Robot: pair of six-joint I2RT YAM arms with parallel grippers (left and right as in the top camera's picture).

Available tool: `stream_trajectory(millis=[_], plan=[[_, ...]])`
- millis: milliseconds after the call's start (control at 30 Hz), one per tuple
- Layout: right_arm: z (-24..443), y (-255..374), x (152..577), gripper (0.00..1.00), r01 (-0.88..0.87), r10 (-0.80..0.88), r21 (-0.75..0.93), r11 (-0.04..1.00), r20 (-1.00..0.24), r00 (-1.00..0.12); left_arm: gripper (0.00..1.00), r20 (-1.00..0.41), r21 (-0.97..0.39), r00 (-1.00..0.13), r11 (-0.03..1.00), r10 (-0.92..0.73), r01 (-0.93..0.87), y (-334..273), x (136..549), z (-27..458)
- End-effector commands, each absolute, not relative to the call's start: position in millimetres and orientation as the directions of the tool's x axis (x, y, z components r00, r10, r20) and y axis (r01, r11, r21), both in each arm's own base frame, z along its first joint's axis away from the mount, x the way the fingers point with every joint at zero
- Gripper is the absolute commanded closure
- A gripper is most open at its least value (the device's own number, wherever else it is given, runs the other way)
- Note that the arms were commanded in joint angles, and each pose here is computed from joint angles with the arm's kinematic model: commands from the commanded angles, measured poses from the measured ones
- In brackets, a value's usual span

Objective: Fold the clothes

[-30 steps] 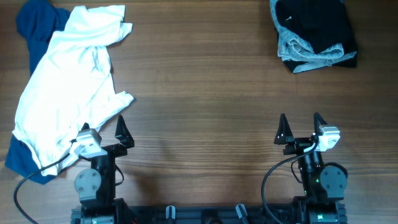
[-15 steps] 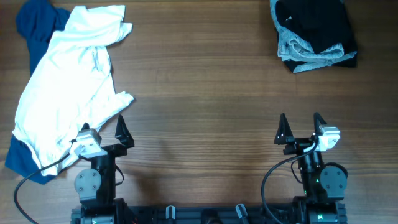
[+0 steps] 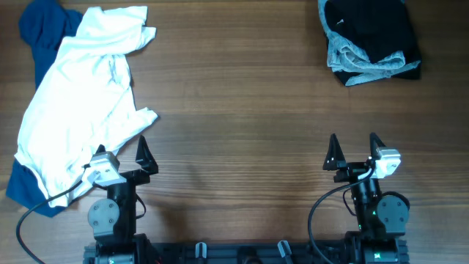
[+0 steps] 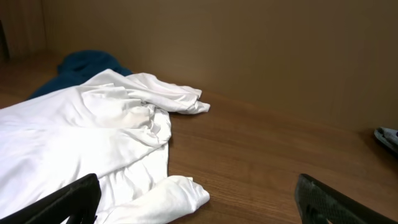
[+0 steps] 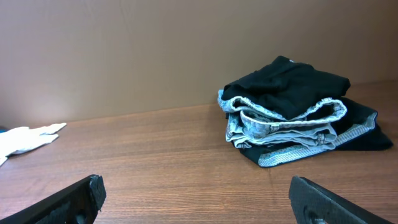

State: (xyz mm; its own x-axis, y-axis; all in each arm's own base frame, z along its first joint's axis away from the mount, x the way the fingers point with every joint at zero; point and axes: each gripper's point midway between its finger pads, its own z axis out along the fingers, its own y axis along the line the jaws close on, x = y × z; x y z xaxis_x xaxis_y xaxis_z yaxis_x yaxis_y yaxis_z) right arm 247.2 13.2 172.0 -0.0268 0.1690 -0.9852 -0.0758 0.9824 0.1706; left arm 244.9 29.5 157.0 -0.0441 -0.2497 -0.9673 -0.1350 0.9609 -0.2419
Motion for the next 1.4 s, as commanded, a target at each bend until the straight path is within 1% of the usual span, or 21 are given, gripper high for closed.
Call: stream_trajectory(millis=[0, 733, 800, 1033, 1167, 1233, 1367], plan=[[173.2, 12.8, 247.1, 0.0, -0.072, 0.156, 0.157, 0.985, -0.988, -0.019, 0.0, -0.969, -0.231, -0.06, 0.966, -0.239, -0.116, 25.5, 245.3, 154.1], [173.0, 12.6, 247.2, 0.0, -0.071, 0.158, 0.159, 0.985, -0.987, -0.02, 0.0, -0.969, -0.231, -0.06, 0.966, -0.239, -0.116, 25.5, 245.3, 154.2], [178.4, 8.1, 247.5, 0.0, -0.048, 0.156, 0.156, 0.987, -0.988, 0.006, 0.0, -0.969, -0.231, -0.061, 0.966, -0.239, -0.114, 25.0, 245.3, 154.1], [194.1, 8.4, 246.7, 0.0, -0.06, 0.157, 0.153, 0.986, -0.985, 0.069, 0.0, -0.967, -0.24, -0.056, 0.964, -0.247, -0.112, 24.9, 245.4, 155.1], [214.8, 9.1, 244.2, 0.0, -0.076, 0.157, 0.146, 0.986, -0.976, 0.15, 0.0, -0.971, -0.238, 0.013, 0.966, -0.238, -0.097, 25.2, 244.5, 179.3], [219.6, 9.2, 243.3, 0.0, -0.078, 0.157, 0.146, 0.986, -0.975, 0.158, 0.0, -0.971, -0.239, 0.021, 0.966, -0.238, -0.103, 26.2, 242.4, 189.1], [235.9, 14.6, 247.0, 0.0, -0.105, 0.134, 0.119, 0.987, -0.98, 0.15, 0.0, -0.969, -0.237, -0.04, 0.962, -0.244, -0.133, 28.5, 239.6, 211.6]])
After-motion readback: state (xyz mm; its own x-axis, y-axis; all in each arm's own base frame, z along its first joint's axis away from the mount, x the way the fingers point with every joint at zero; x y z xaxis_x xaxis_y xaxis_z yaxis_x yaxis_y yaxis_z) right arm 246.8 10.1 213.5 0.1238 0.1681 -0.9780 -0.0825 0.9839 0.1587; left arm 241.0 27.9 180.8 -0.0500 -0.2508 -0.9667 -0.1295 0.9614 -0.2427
